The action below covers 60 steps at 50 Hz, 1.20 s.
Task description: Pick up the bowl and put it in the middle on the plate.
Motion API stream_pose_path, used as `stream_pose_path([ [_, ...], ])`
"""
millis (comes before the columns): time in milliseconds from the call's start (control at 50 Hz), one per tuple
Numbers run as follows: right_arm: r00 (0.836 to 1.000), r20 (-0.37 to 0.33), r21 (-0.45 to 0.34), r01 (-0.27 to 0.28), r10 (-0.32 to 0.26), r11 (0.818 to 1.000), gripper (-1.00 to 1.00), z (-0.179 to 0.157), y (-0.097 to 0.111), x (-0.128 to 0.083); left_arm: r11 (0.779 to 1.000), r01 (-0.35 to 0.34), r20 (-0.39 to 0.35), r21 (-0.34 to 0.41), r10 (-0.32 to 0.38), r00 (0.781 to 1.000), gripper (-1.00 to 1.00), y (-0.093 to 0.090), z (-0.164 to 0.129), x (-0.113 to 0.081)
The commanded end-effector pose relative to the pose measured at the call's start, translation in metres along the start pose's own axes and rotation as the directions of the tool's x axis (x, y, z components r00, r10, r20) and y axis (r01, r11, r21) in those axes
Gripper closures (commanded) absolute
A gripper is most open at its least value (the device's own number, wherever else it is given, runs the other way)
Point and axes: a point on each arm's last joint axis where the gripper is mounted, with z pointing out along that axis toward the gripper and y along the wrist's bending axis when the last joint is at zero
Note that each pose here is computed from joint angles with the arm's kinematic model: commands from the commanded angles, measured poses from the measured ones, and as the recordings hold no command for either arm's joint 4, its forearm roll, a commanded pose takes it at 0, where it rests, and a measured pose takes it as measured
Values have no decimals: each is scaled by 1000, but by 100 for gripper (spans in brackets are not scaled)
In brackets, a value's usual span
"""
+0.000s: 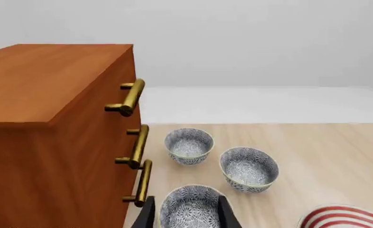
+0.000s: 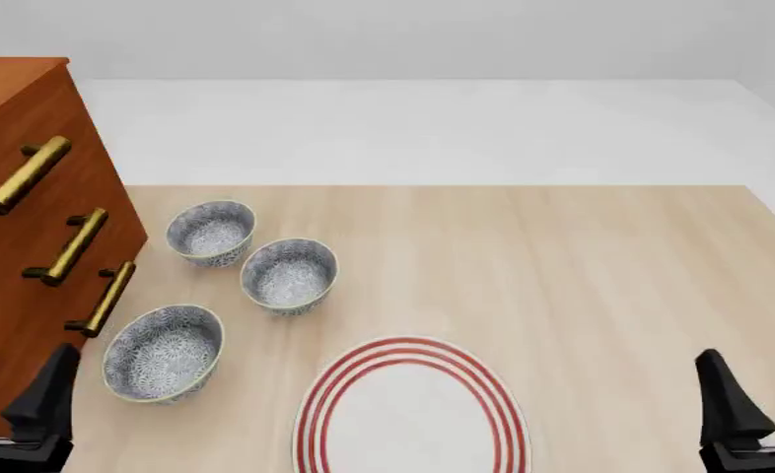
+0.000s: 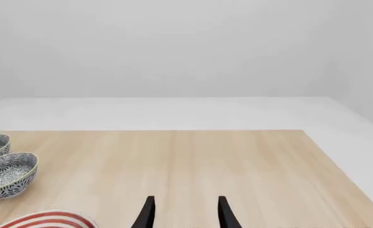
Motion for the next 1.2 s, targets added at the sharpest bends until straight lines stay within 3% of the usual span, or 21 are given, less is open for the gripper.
stream_pose_path([
  [20, 1000, 1, 0, 2, -2, 1000, -100, 0, 0, -1, 1000, 26, 49, -7, -25, 998, -100, 0, -3, 7],
  [80, 1000, -13, 1, -12, 12, 1000, -100, 2, 0, 0, 1000, 22, 50, -4, -21, 999, -100, 0, -3, 6],
  [100, 1000, -15, 1, -13, 13, 1000, -100, 2, 0, 0, 999, 37, 27, 4, -37, 999, -100, 0, 0, -6],
  [220, 1000, 0, 0, 1, -1, 1000, -100, 1, 0, -1, 996, 56, 33, 74, -59, 998, -100, -4, -9, -31],
  [260, 1000, -7, 0, -6, 6, 1000, -100, 1, 0, 0, 997, 67, 31, 48, -69, 997, -100, -2, -8, -41],
  [280, 1000, -14, 1, -13, 13, 1000, -100, 2, 0, 0, 996, -3, 54, 89, -2, 999, -100, -4, -12, -48],
  [300, 1000, -13, 1, -11, 11, 1000, -100, 2, 0, 0, 990, 22, 47, 139, -29, 998, -100, -6, -12, -52],
  [320, 1000, -5, 0, -4, 4, 1000, -100, 1, 0, -1, 987, 86, 23, 137, -90, 996, -100, -7, -8, -54],
  [340, 1000, -1, 0, 0, 0, 1000, -100, 1, 0, -1, 991, 83, 18, 104, -86, 996, -100, -5, -6, -57],
  [440, 1000, -9, 1, -8, 8, 1000, -100, 2, 0, -1, 987, 72, 26, 142, -77, 997, -100, -7, -9, -78],
  [460, 1000, -12, 1, -11, 11, 1000, -100, 2, 0, -1, 952, -24, -52, 305, 42, 998, -100, -22, 12, -127],
  [560, 1000, -3, 0, -2, 2, 1000, -100, 1, 0, -1, 945, -12, -98, 328, 47, 994, -100, -26, 19, -128],
  [600, 1000, -13, 1, -12, 12, 1000, -100, 3, 0, -1, 930, -31, -126, 367, 83, 989, -100, -32, 26, -120],
  [660, 1000, -2, 0, -2, 2, 1000, -100, 1, 0, -1, 934, -32, -138, 356, 87, 987, -100, -32, 29, -119],
  [820, 1000, -7, 0, -7, 7, 1000, -100, 2, 0, -1, 915, -23, -191, 402, 108, 976, -100, -45, 49, -117],
  [900, 1000, -3, 0, -2, 2, 1000, -100, 2, 0, -1, 897, -77, -197, 436, 179, 964, -100, -54, 61, -110],
  [1200, 1000, -11, 0, -10, 10, 1000, -100, 3, 0, -1, 880, -97, -229, 464, 225, 947, -100, -70, 89, -108],
])
